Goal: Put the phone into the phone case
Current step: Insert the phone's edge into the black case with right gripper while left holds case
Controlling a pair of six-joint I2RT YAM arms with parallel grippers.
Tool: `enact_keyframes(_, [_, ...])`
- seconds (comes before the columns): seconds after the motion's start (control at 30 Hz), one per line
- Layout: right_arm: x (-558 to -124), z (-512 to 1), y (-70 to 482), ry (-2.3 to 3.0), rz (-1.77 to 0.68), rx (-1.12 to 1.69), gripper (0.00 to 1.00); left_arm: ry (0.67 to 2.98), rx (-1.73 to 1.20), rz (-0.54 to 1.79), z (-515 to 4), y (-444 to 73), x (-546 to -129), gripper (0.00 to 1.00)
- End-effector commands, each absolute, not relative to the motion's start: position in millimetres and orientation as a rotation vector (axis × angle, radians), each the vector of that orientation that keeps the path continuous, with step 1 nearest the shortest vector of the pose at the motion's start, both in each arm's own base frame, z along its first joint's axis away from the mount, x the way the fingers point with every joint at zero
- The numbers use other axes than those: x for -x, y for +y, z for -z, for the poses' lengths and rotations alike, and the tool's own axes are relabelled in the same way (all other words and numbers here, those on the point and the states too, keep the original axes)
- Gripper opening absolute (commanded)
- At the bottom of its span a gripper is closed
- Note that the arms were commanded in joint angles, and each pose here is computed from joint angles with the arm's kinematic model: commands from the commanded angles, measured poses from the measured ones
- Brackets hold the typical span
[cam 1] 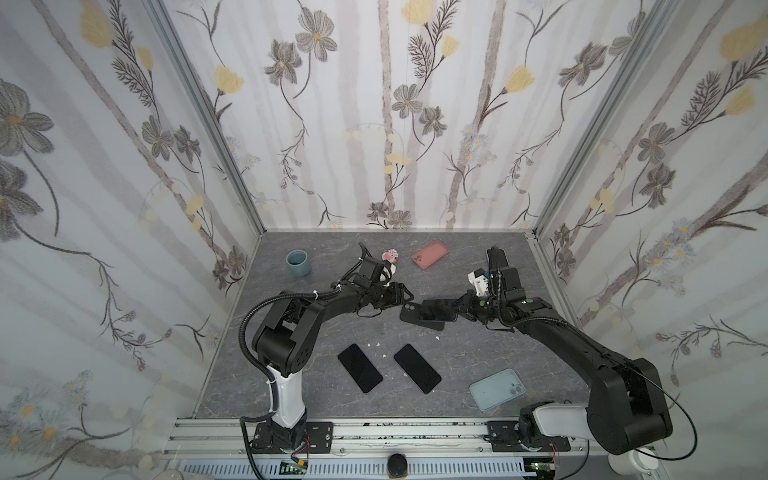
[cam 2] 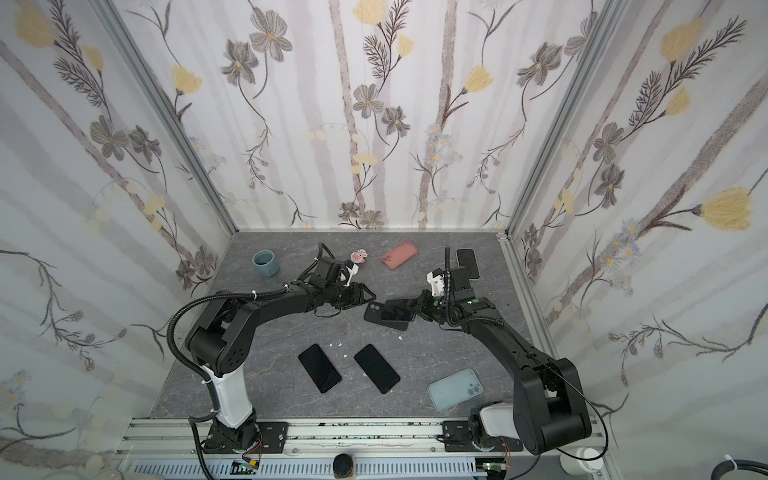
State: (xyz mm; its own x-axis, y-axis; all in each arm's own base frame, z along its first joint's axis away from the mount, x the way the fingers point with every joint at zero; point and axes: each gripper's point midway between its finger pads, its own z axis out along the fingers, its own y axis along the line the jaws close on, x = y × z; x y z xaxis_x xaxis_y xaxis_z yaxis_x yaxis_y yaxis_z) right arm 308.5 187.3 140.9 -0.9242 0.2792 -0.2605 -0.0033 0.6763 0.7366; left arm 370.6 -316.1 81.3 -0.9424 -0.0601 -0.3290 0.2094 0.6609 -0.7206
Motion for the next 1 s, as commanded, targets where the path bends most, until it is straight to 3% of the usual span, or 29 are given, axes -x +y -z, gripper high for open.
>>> enact_keyframes(0.0, [-315.2, -150.0, 196.9, 2.489, -1.196, -0.189, 0.00, 2.544, -0.119, 1.207, -84.2, -321.8, -370.8, 0.63])
enact_keyframes(0.5, [-335.5, -142.0, 217.0, 2.473, -1.299, -0.185, 0.00, 2.558, -0.121, 1.146, -70.4, -316.9, -376.5, 0.63])
enact_keyframes(0.97, [-337.5, -94.6, 223.3, 2.533, -1.332, -0.242, 0.00, 2.604, -0.124, 1.121, -55.4, -315.9, -376.4, 0.61])
